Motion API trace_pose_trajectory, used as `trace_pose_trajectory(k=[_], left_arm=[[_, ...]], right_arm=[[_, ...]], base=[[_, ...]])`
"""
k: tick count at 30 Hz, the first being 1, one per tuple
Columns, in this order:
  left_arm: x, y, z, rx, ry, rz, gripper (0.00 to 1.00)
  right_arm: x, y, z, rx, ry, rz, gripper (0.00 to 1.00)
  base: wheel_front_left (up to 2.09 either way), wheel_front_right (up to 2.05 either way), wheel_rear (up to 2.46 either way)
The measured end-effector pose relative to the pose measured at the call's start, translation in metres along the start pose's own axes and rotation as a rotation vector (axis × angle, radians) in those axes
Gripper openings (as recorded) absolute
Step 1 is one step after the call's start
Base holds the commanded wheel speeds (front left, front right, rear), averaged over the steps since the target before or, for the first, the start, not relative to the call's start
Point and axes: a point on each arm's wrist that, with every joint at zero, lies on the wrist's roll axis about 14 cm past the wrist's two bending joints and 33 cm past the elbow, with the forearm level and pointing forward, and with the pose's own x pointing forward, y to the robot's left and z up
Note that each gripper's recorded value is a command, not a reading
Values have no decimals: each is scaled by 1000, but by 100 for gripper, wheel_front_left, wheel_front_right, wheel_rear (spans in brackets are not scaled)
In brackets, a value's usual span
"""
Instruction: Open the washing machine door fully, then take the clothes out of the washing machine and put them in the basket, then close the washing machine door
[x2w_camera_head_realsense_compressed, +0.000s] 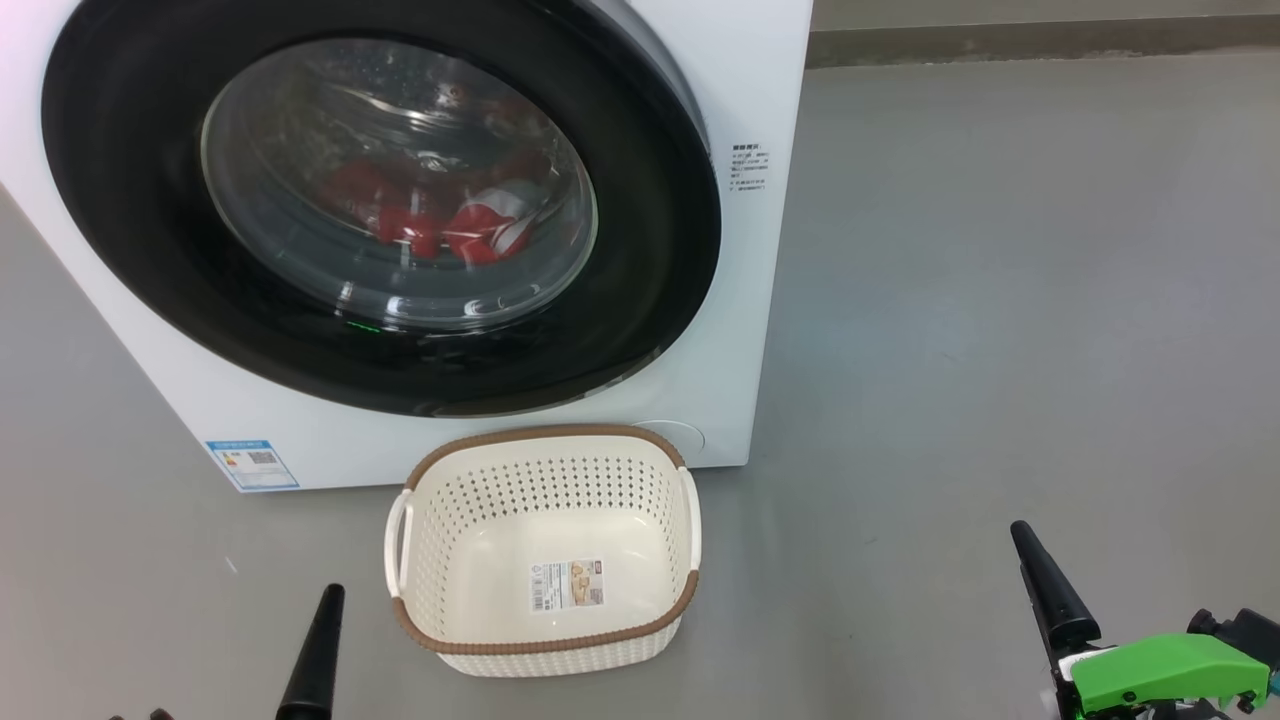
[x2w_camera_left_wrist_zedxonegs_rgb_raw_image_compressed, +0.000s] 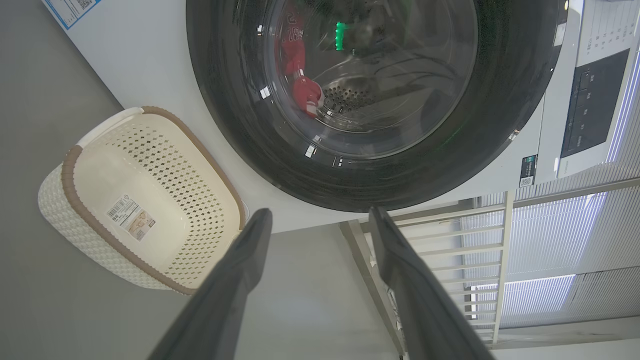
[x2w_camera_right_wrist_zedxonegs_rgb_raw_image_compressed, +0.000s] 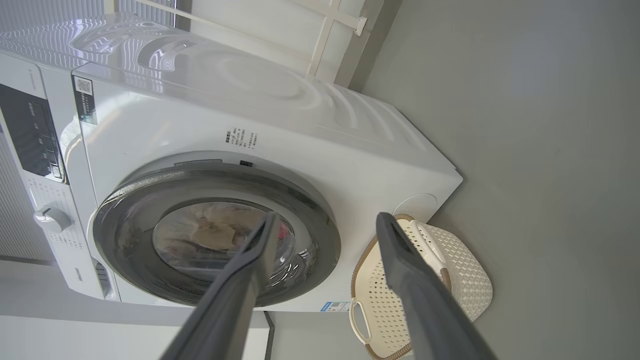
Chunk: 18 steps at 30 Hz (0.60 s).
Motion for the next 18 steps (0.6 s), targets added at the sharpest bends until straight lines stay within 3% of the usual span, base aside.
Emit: trace_pose_trajectory(k=[18], left_arm=[[-3,-6,0,260,-12,-5,100]], right_arm=[[1,2,-2,-232,9,9,100]], base=[[0,0,0]])
